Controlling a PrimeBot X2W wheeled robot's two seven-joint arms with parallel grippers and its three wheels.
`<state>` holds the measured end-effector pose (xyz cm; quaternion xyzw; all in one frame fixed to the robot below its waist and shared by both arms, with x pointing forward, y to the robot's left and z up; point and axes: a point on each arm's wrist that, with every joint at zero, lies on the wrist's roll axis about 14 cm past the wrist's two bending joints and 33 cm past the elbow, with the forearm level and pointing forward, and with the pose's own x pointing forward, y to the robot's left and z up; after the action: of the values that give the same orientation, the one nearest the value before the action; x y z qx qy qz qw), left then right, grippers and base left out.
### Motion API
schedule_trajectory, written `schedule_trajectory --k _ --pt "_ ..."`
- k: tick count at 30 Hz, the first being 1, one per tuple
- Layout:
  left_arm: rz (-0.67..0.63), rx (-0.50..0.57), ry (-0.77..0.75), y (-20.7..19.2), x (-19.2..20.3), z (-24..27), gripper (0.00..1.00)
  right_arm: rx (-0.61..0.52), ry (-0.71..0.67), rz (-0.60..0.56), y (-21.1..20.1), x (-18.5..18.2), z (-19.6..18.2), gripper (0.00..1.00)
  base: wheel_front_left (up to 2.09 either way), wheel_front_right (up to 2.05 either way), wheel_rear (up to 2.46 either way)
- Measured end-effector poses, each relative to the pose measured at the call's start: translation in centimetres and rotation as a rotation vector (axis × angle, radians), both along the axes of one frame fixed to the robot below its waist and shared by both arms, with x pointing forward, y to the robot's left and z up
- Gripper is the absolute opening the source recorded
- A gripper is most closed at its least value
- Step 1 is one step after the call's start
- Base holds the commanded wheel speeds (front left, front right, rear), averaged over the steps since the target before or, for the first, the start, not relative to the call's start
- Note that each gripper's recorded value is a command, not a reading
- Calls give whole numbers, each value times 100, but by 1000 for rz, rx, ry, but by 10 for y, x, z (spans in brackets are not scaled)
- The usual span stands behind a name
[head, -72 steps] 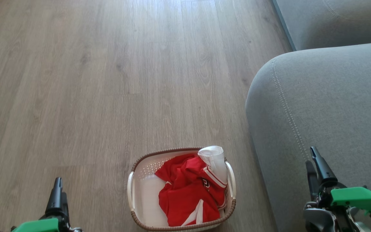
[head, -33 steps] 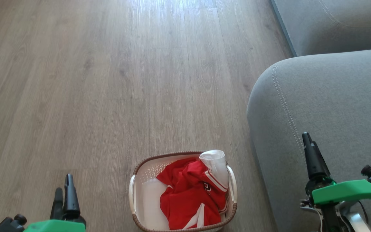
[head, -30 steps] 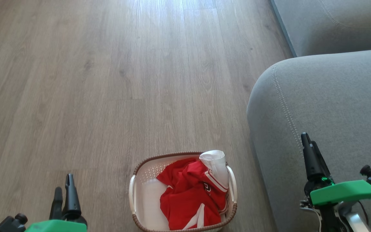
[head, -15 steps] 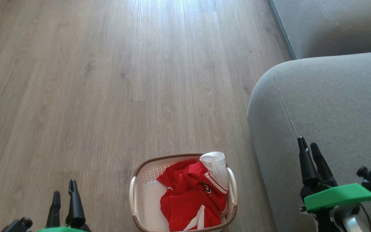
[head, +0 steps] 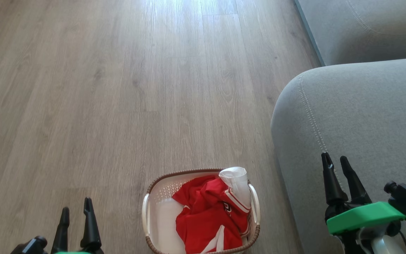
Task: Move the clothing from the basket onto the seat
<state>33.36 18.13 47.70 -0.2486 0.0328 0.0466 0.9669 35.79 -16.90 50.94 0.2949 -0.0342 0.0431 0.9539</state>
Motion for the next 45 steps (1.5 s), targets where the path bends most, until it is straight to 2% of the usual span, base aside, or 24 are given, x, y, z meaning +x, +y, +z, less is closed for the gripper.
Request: schedule_trajectory --k 38,45 --pt "-79 399 -25 -11 -14 -9 100 -454 12 3 4 -3 -16 100 0 0 0" --pt "-78 403 -8 -9 -16 -14 100 -459 22 7 5 -3 -19 100 0 0 0"
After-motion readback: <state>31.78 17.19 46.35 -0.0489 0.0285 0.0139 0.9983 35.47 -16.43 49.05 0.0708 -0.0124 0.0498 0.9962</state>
